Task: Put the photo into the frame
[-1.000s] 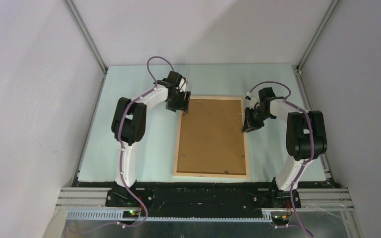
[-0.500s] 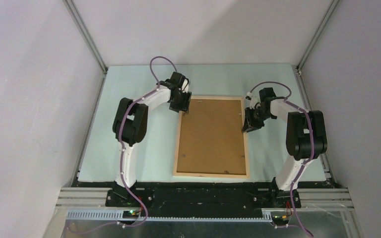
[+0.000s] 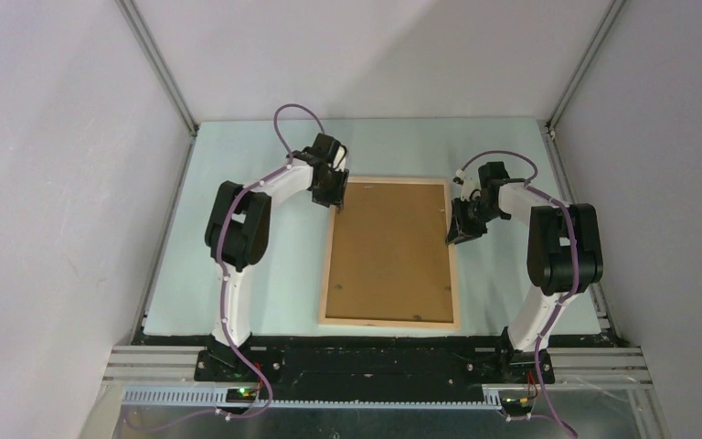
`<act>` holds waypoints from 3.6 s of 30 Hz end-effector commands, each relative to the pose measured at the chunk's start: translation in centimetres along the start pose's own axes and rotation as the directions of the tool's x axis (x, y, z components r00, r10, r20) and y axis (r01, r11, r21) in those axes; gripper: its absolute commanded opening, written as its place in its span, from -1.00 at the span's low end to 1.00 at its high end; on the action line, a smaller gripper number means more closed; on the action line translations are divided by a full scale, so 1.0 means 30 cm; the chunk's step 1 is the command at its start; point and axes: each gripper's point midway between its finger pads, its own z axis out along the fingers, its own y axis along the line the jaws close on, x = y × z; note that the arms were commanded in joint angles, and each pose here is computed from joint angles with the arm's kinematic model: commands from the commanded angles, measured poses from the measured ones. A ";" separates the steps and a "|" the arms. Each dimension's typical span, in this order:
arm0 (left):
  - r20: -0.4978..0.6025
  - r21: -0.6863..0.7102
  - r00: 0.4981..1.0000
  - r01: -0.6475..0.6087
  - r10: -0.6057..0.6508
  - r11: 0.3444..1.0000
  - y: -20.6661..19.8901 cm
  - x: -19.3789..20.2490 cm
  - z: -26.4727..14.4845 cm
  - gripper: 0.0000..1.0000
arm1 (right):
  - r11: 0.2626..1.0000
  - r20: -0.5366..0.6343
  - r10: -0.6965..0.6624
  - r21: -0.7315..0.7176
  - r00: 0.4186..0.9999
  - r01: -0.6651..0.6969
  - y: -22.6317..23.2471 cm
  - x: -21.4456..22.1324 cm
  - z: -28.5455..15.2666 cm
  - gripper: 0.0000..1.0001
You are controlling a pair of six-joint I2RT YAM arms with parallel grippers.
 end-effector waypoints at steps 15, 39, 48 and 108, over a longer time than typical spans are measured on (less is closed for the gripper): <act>-0.037 -0.069 0.999 -0.021 0.019 0.997 0.056 0.054 -0.014 -0.41 | 1.000 -0.051 0.001 -0.031 0.999 -0.003 -0.006 0.049 0.007 -1.00; -0.009 -0.047 0.999 -0.050 0.050 0.998 0.042 0.030 -0.061 0.01 | 0.999 -0.046 0.011 -0.040 0.999 -0.013 -0.006 0.046 0.008 -1.00; 0.040 -0.034 0.991 -0.124 0.125 0.992 0.033 -0.007 -0.139 0.57 | 0.999 -0.017 0.039 -0.031 0.999 -0.040 -0.001 0.021 0.009 -1.00; -0.166 0.169 0.931 -0.298 0.325 0.939 -0.112 0.450 -0.208 0.92 | 0.928 0.143 0.369 -0.113 0.918 -0.355 -0.104 -0.153 0.002 -1.00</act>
